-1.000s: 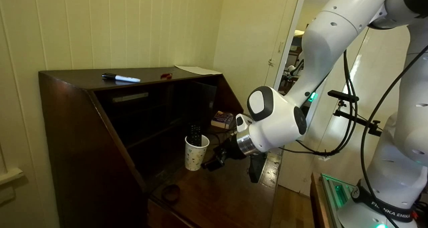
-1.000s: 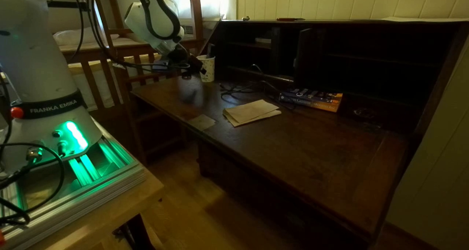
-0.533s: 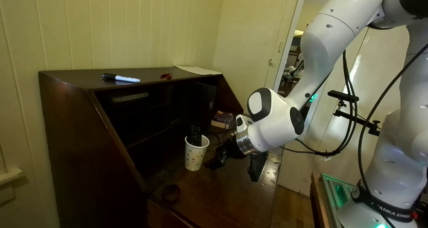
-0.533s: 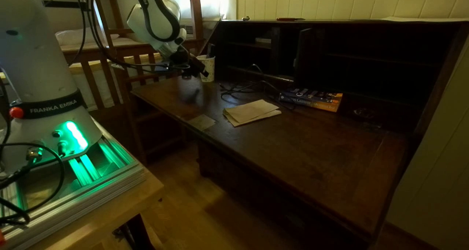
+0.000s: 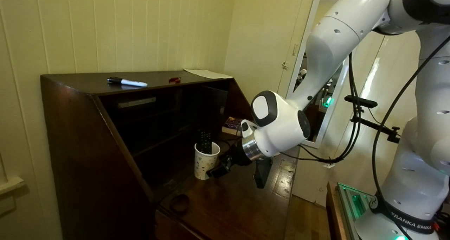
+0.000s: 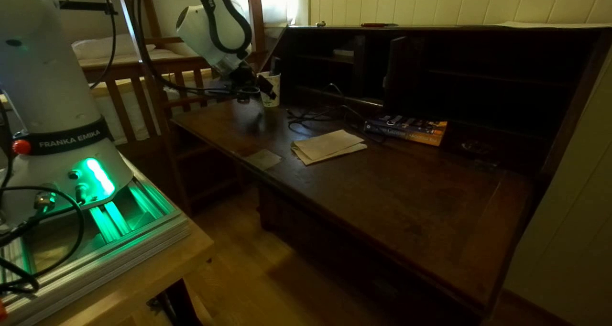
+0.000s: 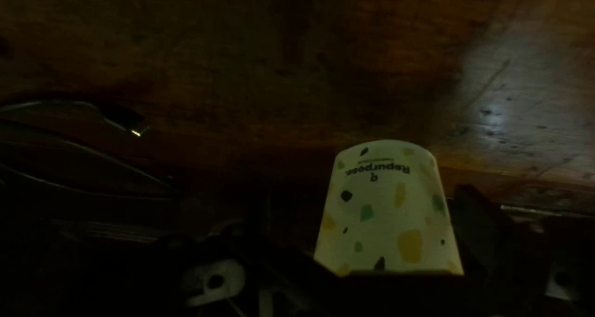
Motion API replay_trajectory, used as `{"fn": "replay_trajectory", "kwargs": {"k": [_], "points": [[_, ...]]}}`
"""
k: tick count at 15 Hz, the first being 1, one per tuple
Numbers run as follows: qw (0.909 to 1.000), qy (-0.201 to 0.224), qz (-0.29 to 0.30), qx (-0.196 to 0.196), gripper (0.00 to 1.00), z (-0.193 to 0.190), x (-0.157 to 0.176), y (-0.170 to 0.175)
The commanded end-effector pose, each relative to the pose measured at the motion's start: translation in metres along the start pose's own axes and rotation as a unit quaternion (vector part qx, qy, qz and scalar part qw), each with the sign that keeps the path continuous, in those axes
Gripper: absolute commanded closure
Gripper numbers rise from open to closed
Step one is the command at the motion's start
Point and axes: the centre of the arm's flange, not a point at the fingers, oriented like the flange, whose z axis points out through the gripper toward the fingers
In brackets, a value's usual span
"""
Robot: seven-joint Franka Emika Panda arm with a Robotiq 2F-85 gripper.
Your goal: Put the cup on the top of the cabinet
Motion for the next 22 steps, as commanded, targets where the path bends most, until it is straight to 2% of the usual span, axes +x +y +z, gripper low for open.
{"fn": "replay_trajectory", "kwargs": {"k": [1, 6, 13, 14, 15, 19, 20, 22], "points": [[0.9996, -0.002, -0.002, 0.027, 0.0, 0.027, 0.0, -0.003], [0.9987, 0.01, -0.013, 0.048, 0.0, 0.04, 0.01, -0.027], [0.9992, 0.018, -0.019, 0.029, 0.0, 0.054, 0.013, -0.027], [0.9993, 0.02, -0.02, 0.026, 0.25, 0.055, 0.013, -0.026], [0.9992, 0.022, -0.021, 0.024, 0.26, 0.057, 0.012, -0.026], [0.999, 0.031, -0.027, 0.02, 0.55, 0.058, 0.017, -0.029], [0.9992, 0.028, -0.027, 0.008, 0.59, 0.054, 0.02, -0.029], [0.9993, 0.027, -0.026, -0.002, 0.61, 0.039, 0.028, -0.022]]}}
